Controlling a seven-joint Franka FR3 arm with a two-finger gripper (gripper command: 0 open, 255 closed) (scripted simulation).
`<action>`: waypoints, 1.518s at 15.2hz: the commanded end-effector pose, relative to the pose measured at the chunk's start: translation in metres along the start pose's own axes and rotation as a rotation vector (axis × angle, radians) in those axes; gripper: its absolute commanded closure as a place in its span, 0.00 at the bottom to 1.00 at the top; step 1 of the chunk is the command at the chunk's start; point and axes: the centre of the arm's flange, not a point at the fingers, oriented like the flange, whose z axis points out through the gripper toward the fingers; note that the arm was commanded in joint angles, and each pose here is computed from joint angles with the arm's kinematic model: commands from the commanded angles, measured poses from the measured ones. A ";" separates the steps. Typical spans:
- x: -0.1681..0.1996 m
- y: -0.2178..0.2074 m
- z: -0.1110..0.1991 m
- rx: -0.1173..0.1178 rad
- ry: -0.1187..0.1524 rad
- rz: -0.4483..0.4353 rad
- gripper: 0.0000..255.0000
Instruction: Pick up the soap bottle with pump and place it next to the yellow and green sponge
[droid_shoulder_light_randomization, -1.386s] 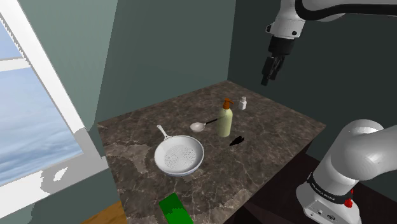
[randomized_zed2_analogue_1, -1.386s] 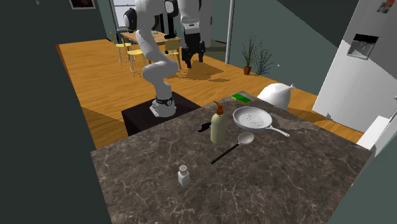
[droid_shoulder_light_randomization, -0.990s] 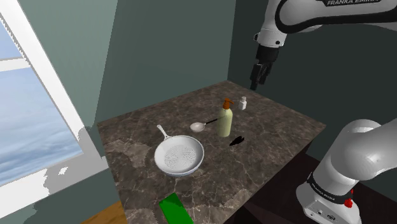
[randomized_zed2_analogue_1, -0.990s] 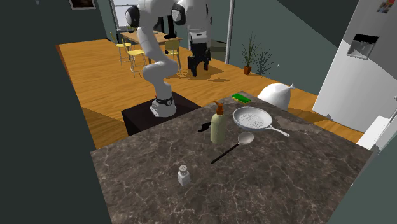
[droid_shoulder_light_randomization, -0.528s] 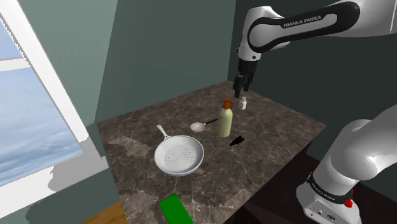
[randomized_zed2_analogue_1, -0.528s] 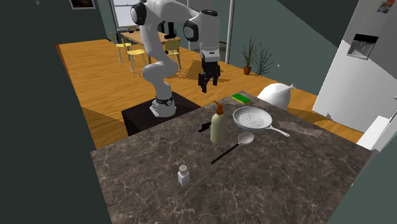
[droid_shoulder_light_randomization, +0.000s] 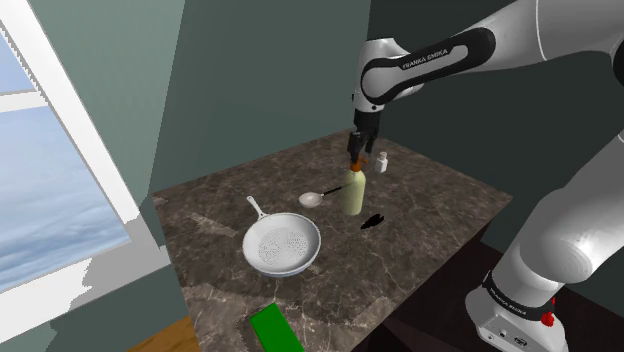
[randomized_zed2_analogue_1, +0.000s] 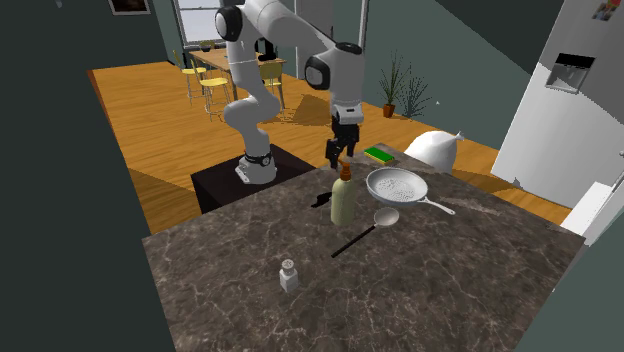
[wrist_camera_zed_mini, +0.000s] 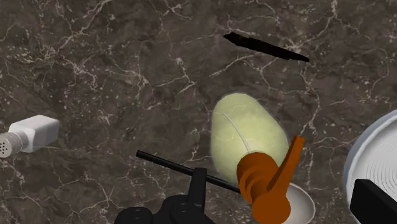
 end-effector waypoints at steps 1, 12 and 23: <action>0.003 0.002 0.011 -0.001 0.000 0.000 0.00; 0.003 0.002 0.035 -0.001 0.000 0.000 0.00; 0.003 0.002 0.035 -0.001 0.000 0.000 1.00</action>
